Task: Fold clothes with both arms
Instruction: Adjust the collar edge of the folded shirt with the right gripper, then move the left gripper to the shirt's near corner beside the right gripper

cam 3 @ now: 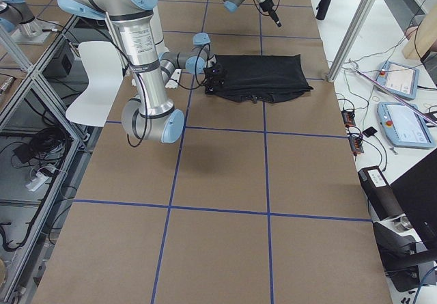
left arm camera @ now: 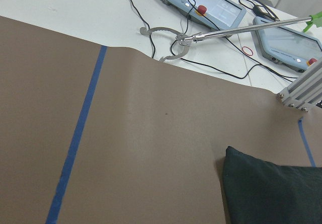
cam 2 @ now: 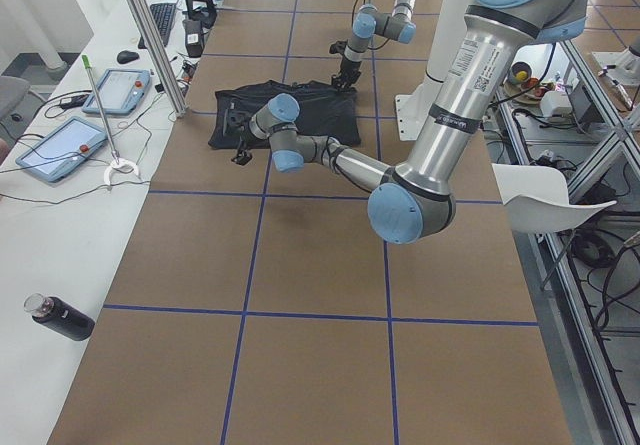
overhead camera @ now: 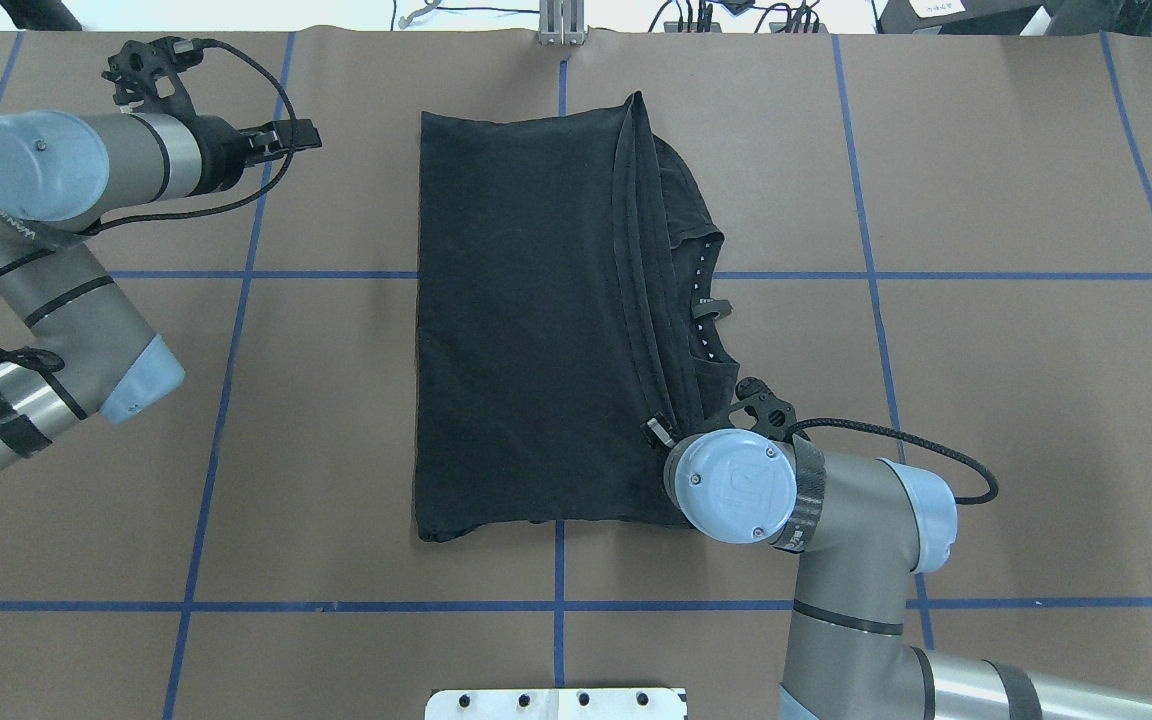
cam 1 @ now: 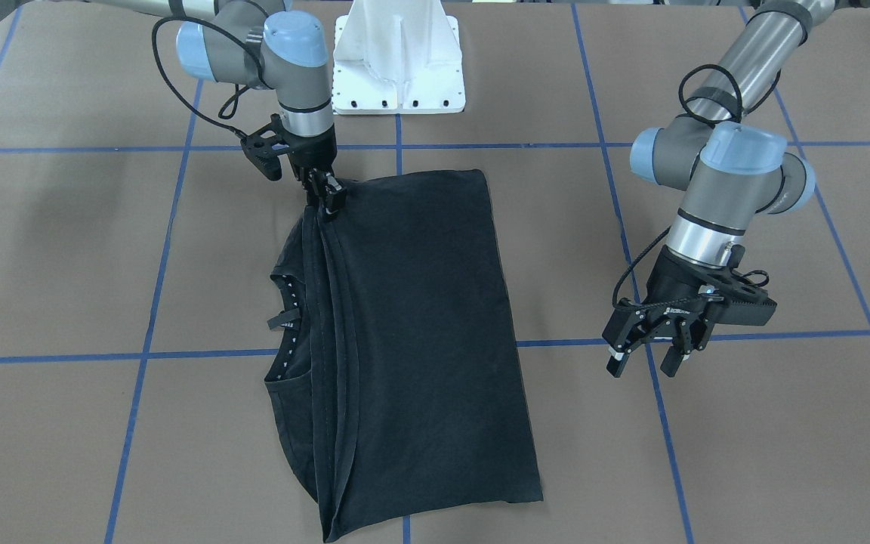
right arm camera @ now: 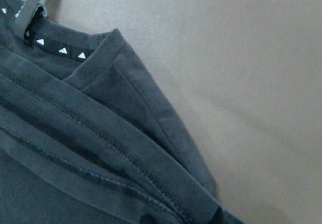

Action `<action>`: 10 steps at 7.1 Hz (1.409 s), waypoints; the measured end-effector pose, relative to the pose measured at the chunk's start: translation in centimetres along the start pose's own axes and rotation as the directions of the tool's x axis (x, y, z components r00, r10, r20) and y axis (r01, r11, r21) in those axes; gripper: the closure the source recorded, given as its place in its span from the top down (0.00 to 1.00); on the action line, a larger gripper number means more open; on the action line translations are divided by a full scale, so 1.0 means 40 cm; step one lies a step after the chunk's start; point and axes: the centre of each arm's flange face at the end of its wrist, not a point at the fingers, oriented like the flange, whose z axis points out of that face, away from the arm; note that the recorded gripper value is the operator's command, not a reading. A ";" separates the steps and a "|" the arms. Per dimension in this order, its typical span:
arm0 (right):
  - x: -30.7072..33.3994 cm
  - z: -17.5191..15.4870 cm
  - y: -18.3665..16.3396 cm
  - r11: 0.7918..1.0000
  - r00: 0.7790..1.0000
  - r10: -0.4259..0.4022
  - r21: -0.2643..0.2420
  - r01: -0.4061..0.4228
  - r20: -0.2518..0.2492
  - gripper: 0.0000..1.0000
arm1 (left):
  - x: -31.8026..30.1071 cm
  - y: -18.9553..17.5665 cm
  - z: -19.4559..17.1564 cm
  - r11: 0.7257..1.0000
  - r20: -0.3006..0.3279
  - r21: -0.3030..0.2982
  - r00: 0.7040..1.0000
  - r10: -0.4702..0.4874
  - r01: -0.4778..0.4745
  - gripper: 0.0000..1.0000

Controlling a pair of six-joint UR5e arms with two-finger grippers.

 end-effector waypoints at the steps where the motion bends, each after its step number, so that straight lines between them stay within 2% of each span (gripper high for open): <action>1: -0.001 -0.001 0.001 1.000 1.000 0.000 -0.001 0.000 0.000 0.00 | 0.001 0.001 0.000 1.000 -0.001 -0.001 1.000 0.000 0.000 0.98; 3: -0.003 -0.011 0.002 1.000 1.000 -0.001 -0.008 0.001 0.002 0.00 | 0.003 0.001 -0.001 1.000 -0.002 -0.001 1.000 -0.001 0.001 0.98; 5: -0.005 -0.056 -0.005 1.000 1.000 -0.004 -0.015 0.004 0.005 0.00 | 0.008 0.001 -0.005 1.000 -0.007 0.000 1.000 -0.020 0.020 0.98; 6: -0.003 -0.084 -0.010 1.000 1.000 -0.008 -0.016 0.008 0.003 0.00 | 0.023 0.002 -0.015 0.998 -0.021 -0.001 0.998 -0.057 0.057 0.98; 7: -0.001 -0.103 -0.012 1.000 1.000 -0.010 -0.018 0.010 0.004 0.00 | 0.057 0.018 -0.036 0.991 -0.051 -0.013 0.990 -0.131 0.131 0.98; 8: 0.004 -0.119 -0.014 1.000 1.000 -0.011 -0.024 0.011 0.007 0.00 | 0.106 0.074 -0.063 0.969 -0.086 -0.054 0.966 -0.245 0.241 0.98; 9: 0.011 -0.138 -0.017 0.999 1.000 -0.012 -0.036 0.012 0.010 0.00 | 0.156 0.159 -0.103 0.934 -0.114 -0.115 0.929 -0.351 0.338 0.98; 10: 0.020 -0.151 -0.020 0.999 1.000 -0.012 -0.049 0.013 0.009 0.00 | 0.186 0.258 -0.150 0.899 -0.111 -0.174 0.899 -0.423 0.401 0.98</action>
